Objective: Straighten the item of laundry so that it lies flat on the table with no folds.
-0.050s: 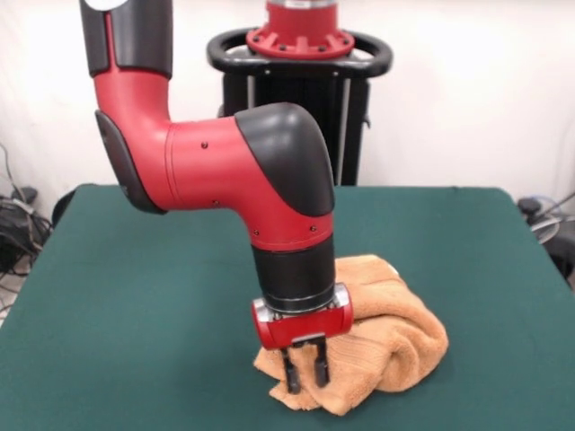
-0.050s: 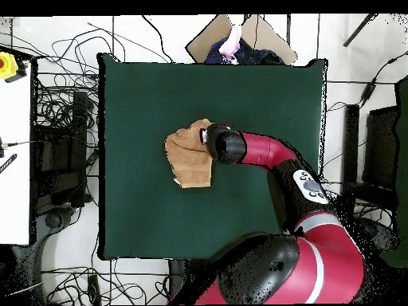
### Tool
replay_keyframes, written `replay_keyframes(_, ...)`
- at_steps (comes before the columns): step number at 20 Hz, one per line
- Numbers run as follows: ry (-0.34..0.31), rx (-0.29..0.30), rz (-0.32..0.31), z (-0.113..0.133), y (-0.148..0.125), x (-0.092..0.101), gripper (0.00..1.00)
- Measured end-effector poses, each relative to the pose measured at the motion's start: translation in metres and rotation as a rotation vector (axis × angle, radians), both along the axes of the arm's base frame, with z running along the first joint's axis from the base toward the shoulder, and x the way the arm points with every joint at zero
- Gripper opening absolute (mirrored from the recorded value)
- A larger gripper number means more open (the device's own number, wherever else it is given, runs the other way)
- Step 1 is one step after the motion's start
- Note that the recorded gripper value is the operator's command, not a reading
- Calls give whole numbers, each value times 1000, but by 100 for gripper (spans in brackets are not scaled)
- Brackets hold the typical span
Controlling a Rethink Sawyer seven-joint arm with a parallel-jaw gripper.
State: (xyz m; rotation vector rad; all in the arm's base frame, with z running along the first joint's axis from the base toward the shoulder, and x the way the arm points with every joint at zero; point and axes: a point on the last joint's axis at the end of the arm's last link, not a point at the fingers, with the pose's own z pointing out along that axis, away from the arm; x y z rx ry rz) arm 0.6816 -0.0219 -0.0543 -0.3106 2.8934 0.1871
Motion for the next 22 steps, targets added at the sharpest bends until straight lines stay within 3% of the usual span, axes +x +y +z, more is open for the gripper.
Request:
replay_keyframes(11,-28,-41,10,0,7,-1,0)
replay_keyframes(22,-23,-39,-3,1,7,0,0)
